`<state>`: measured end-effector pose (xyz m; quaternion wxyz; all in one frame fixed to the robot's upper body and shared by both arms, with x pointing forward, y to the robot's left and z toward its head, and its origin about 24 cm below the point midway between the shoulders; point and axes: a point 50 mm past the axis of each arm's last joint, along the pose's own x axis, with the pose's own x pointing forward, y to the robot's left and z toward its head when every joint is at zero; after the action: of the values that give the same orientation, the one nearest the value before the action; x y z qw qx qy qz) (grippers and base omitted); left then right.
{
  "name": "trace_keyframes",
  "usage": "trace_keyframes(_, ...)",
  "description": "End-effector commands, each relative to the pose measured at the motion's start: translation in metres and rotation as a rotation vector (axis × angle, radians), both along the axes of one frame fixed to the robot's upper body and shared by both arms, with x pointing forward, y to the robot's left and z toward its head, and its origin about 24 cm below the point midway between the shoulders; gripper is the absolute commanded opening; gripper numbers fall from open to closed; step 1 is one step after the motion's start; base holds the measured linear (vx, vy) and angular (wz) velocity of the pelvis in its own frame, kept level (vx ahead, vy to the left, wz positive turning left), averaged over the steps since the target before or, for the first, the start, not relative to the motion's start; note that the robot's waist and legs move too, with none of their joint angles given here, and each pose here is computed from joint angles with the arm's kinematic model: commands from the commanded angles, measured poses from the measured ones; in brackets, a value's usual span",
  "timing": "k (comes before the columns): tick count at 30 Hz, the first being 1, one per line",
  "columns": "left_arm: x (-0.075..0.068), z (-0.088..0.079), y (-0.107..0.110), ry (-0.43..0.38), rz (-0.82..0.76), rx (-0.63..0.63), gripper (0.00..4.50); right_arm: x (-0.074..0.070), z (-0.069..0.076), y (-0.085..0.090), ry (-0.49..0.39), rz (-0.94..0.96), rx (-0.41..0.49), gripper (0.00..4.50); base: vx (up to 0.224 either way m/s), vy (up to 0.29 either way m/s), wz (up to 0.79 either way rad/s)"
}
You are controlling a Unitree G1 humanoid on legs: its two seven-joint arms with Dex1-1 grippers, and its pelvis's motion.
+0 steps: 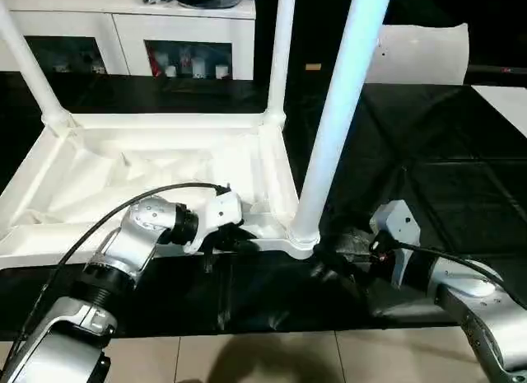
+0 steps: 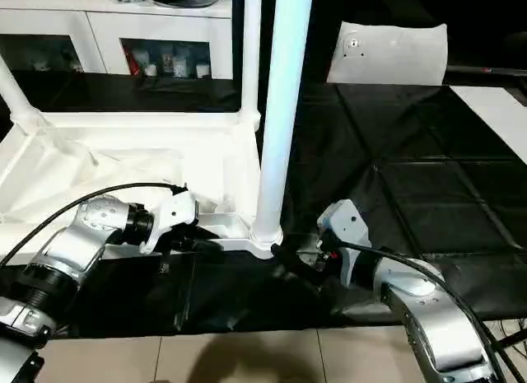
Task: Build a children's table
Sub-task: Rotate leg to tighten
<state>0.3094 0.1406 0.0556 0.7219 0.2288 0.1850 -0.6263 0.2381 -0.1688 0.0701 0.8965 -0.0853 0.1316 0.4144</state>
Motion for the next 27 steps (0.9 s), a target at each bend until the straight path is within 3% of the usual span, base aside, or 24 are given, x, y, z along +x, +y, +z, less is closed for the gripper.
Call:
trace_keyframes(1, 0.002, 0.003, 0.002, 0.005, 0.002, -0.011, 0.1, 0.002, 0.005, 0.001, -0.027, 0.01, -0.008, 4.5, 0.0, 0.0, 0.0)
trace_keyframes(7, -0.001, -0.001, 0.005, 0.035, -0.028, 0.003, 0.1, 0.003, 0.005, 0.002, -0.029, 0.012, -0.008, 4.5, 0.0, 0.0, 0.0)
trace_keyframes(11, -0.007, -0.002, 0.003, 0.065, -0.109, 0.003, 0.1, 0.014, 0.005, 0.002, -0.04, 0.03, -0.003, 4.5, 0.0, 0.0, 0.0)
trace_keyframes(16, -0.014, -0.005, 0.0, 0.086, -0.239, 0.036, 0.1, 0.02, 0.006, 0.008, -0.001, 0.207, 0.022, 4.5, 0.0, 0.0, 0.0)
trace_keyframes(27, -0.01, 0.004, 0.001, 0.062, -0.385, 0.111, 0.0, 0.039, 0.004, 0.02, 0.059, 0.449, 0.068, 3.48, 0.0, 0.0, 0.0)
